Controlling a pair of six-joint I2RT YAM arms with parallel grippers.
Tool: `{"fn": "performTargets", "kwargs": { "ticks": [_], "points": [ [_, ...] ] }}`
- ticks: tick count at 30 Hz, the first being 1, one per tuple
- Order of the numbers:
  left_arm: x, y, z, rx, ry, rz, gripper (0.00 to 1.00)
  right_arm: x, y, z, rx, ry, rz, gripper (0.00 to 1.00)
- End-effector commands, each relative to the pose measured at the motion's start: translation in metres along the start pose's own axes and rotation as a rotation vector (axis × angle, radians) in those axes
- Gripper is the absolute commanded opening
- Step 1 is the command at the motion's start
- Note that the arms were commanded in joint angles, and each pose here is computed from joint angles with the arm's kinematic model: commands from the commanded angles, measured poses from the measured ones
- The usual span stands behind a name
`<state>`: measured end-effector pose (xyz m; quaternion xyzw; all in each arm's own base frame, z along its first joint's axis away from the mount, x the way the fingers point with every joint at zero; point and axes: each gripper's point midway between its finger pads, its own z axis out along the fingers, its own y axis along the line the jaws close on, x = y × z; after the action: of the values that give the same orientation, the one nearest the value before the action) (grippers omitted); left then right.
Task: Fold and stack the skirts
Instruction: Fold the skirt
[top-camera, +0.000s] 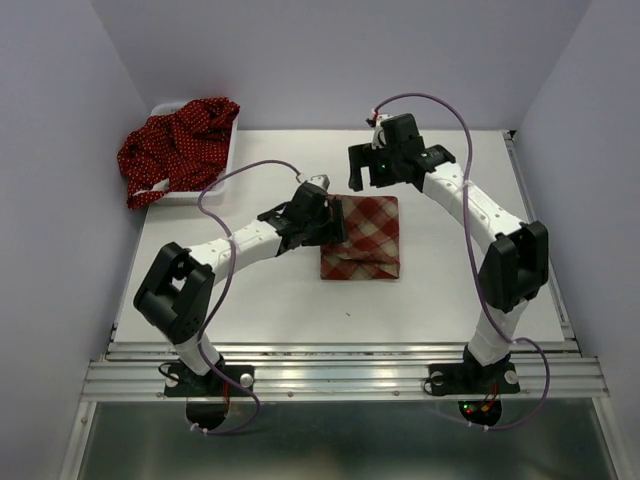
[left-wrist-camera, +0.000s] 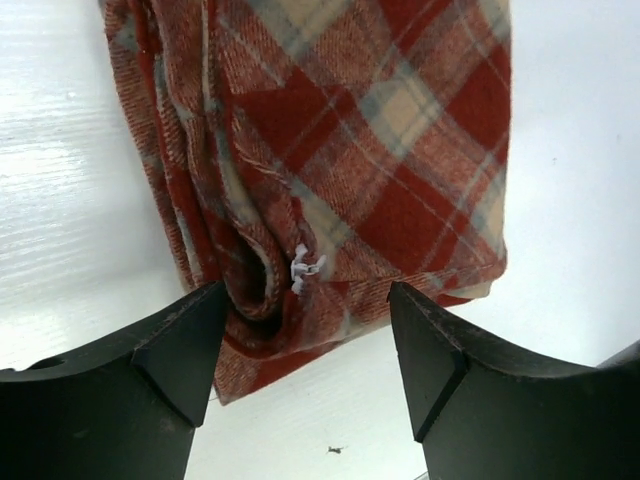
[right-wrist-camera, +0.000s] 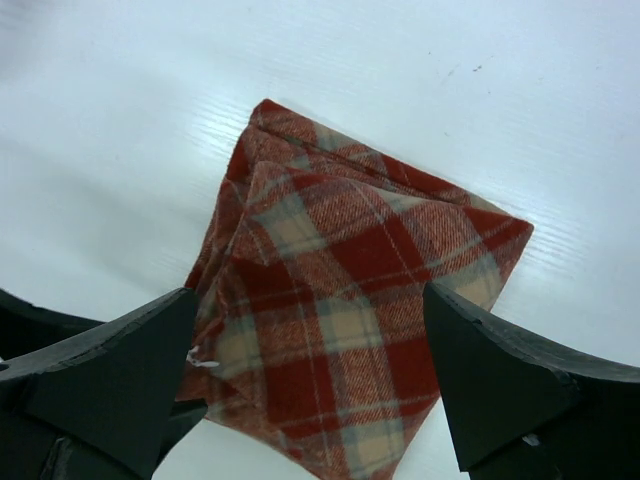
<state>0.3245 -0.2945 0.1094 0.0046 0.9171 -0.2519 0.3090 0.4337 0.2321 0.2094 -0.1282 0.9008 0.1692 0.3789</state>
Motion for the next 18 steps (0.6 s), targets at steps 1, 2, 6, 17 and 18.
{"fn": "performTargets", "kwargs": {
  "ticks": [1, 2, 6, 17, 18],
  "points": [
    [-0.003, 0.010, 0.003, -0.063, 0.008, 0.037, 0.74, -0.017, 0.003, 0.013, -0.010, -0.042, -0.110, 1.00],
    [0.000, 0.012, 0.004, -0.067, 0.016, 0.038, 0.70, -0.011, 0.006, 0.021, -0.036, -0.019, -0.113, 1.00],
    [0.015, 0.028, 0.013, -0.130, 0.055, 0.044, 0.51, -0.001, 0.011, 0.035, -0.073, 0.019, -0.101, 1.00],
    [0.038, 0.051, 0.021, -0.198, 0.078, -0.014, 0.00, 0.016, 0.042, 0.051, -0.275, 0.076, -0.100, 1.00],
    [0.040, 0.053, 0.022, -0.205, 0.084, -0.017, 0.00, 0.018, 0.044, 0.051, -0.288, 0.084, -0.098, 1.00]
  ]
}}
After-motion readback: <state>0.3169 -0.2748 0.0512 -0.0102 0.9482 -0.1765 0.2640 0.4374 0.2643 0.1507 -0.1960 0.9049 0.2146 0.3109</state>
